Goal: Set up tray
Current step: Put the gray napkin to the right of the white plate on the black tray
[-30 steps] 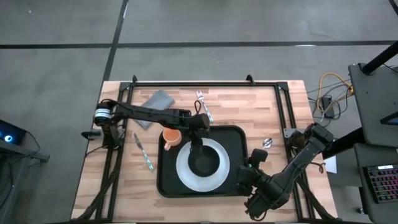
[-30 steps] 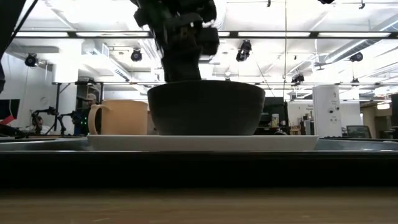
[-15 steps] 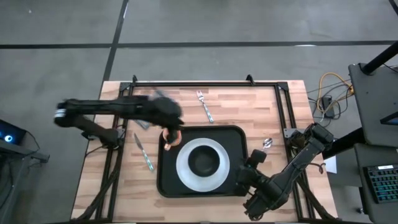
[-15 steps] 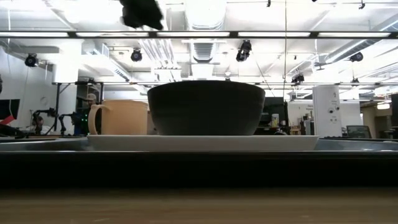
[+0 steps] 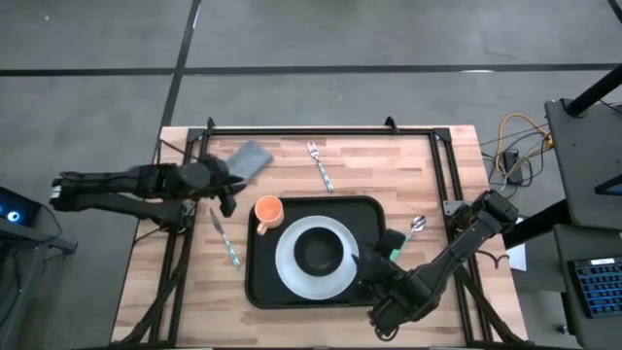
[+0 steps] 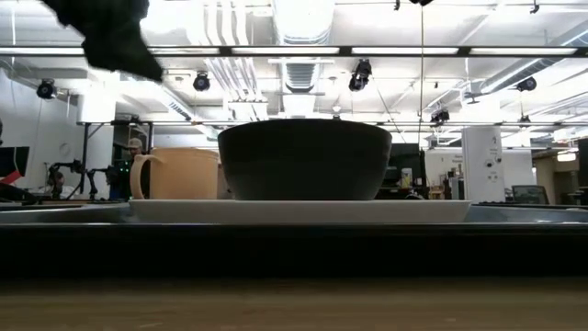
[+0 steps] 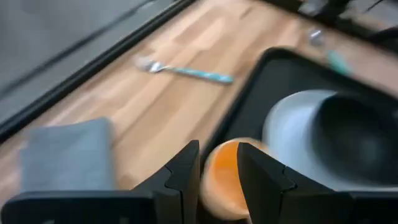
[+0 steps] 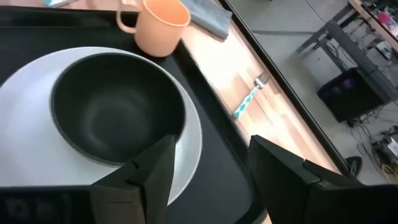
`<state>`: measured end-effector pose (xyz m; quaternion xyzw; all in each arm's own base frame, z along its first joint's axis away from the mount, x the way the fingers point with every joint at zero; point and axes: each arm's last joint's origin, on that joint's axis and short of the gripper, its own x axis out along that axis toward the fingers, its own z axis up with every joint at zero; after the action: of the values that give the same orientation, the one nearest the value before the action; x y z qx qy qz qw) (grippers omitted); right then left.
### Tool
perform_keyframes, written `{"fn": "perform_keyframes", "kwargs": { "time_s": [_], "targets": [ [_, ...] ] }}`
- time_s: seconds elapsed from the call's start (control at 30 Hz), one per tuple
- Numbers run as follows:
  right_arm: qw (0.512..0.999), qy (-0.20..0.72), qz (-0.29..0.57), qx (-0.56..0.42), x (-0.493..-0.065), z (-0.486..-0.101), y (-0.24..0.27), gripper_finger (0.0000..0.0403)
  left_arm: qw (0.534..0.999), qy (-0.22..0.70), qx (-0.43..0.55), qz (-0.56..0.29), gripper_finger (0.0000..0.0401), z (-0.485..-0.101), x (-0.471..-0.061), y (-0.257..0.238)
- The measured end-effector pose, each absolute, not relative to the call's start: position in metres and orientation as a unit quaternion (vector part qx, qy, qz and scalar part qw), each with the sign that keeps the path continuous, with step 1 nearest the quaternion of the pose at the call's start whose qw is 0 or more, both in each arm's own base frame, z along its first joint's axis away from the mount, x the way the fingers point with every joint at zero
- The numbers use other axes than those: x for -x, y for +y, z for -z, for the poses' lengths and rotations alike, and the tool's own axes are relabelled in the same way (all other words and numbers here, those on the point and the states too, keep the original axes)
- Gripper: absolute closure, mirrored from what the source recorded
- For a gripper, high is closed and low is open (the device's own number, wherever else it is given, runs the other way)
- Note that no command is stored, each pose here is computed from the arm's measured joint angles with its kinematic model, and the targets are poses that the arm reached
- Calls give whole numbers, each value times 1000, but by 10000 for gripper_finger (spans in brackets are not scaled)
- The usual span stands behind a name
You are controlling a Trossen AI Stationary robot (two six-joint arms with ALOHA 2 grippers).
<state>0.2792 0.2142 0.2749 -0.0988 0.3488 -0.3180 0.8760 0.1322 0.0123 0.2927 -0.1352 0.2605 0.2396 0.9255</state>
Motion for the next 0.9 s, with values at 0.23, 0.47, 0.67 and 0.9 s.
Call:
{"fn": "perform_keyframes", "kwargs": {
  "time_s": [0.23, 0.47, 0.67, 0.9],
  "targets": [
    [877, 354, 308, 103, -285, -275, 212, 209, 905, 339, 43, -253, 312, -246, -124, 14],
    [876, 360, 306, 100, -286, -274, 212, 209, 882, 331, 118, -315, 312, -236, -127, 15],
    [874, 367, 298, 116, -286, -274, 212, 209, 822, 370, 188, -389, 312, -221, -129, 16],
    [866, 377, 301, 128, -291, -274, 204, 209, 767, 446, 180, -424, 312, -200, -140, 16]
  ]
}}
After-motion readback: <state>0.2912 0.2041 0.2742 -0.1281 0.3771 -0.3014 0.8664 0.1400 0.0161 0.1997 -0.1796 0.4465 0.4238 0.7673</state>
